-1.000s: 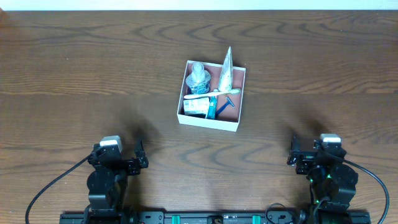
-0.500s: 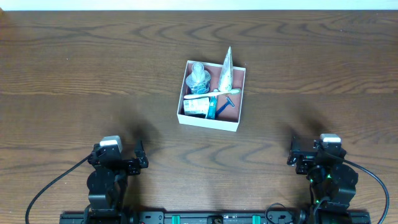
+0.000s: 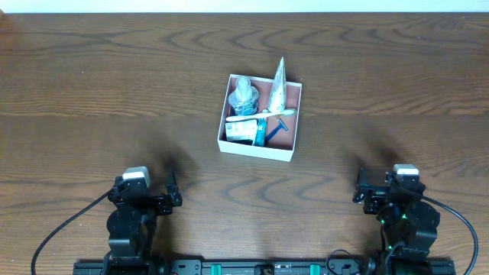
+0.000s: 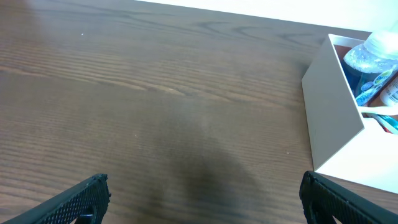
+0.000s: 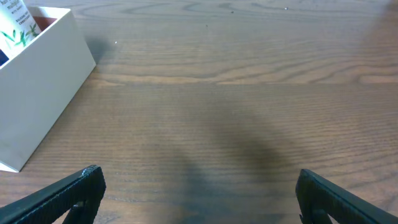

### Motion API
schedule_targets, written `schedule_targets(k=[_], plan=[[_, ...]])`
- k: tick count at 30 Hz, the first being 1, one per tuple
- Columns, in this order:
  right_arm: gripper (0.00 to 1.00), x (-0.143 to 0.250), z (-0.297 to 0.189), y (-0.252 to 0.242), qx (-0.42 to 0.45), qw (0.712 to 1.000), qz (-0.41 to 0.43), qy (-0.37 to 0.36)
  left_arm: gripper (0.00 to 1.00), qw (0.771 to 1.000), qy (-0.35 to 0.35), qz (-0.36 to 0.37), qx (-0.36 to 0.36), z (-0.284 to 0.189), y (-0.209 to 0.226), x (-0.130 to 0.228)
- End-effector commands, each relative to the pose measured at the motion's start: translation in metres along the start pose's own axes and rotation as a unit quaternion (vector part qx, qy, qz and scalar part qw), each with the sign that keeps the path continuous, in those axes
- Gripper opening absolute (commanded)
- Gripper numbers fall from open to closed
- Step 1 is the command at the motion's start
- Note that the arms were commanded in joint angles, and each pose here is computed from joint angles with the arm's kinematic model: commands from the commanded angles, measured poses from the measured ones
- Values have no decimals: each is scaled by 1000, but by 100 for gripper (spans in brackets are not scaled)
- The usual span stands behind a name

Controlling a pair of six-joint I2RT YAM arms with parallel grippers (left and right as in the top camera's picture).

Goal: Pack container

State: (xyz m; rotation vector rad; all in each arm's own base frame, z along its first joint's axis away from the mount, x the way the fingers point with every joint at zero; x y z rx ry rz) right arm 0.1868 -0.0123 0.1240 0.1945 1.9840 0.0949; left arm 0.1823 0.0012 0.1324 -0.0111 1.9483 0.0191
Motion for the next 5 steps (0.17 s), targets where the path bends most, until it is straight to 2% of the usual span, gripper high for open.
schedule_targets(k=[1,5], plan=[[99,0,0,2,-8,1000,-5,-2,98,1000,7,-5,-3,3,1,7],[99,0,0,2,-8,1000,-5,-2,98,1000,7,-5,-3,3,1,7]])
Point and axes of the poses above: each gripper's point midway between its finger pads, its own z axis out along the fingers, its own y axis along the line the jaws close on, x = y × z, the point moved 4 cm from there along -z, back along the fingers, and after that the axes turned 8 degrees about z, right-handed, at the moved point
